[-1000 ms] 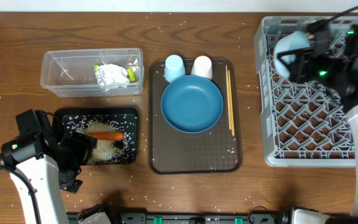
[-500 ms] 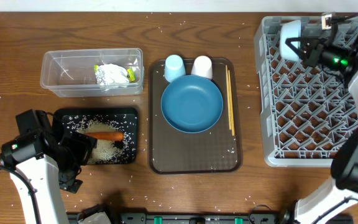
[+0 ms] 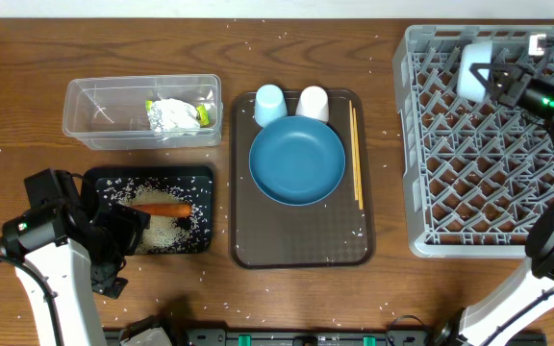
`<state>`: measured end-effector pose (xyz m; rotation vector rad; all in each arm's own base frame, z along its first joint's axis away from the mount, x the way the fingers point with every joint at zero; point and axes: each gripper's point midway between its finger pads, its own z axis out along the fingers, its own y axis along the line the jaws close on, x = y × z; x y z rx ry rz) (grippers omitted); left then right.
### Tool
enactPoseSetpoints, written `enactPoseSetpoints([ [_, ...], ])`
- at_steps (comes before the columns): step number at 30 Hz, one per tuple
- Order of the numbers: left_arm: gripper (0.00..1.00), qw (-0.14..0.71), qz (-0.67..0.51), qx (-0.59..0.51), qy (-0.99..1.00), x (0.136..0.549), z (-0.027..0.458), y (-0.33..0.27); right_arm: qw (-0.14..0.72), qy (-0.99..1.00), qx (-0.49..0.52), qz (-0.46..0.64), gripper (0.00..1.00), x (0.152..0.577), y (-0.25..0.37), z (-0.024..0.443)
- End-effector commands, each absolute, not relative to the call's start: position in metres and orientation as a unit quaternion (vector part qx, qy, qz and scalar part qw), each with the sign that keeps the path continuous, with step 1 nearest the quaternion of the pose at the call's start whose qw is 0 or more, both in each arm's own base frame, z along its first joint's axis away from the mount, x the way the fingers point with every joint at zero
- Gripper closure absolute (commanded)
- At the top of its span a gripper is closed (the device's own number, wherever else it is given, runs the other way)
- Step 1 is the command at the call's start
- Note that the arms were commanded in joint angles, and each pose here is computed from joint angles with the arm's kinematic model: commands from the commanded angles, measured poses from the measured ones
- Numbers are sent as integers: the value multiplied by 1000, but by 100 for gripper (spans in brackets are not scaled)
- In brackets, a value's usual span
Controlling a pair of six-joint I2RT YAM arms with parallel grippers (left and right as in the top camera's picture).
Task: Sort waste into correct bins and load items into the dishwasher rack
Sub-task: 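Lift the bowl and carry it right into the grey dish rack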
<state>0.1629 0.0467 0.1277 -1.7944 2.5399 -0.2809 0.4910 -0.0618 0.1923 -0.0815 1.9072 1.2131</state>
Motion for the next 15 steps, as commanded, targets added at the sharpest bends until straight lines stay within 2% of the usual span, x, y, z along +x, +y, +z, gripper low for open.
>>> enactPoseSetpoints([
  [1,2,7,-85,-582,809,161,127,49,429,755,-23,496,99,487,-76,198],
  [15,2,7,-85,-582,809,161,127,49,428,758,-12,492,99,485,-85,194],
])
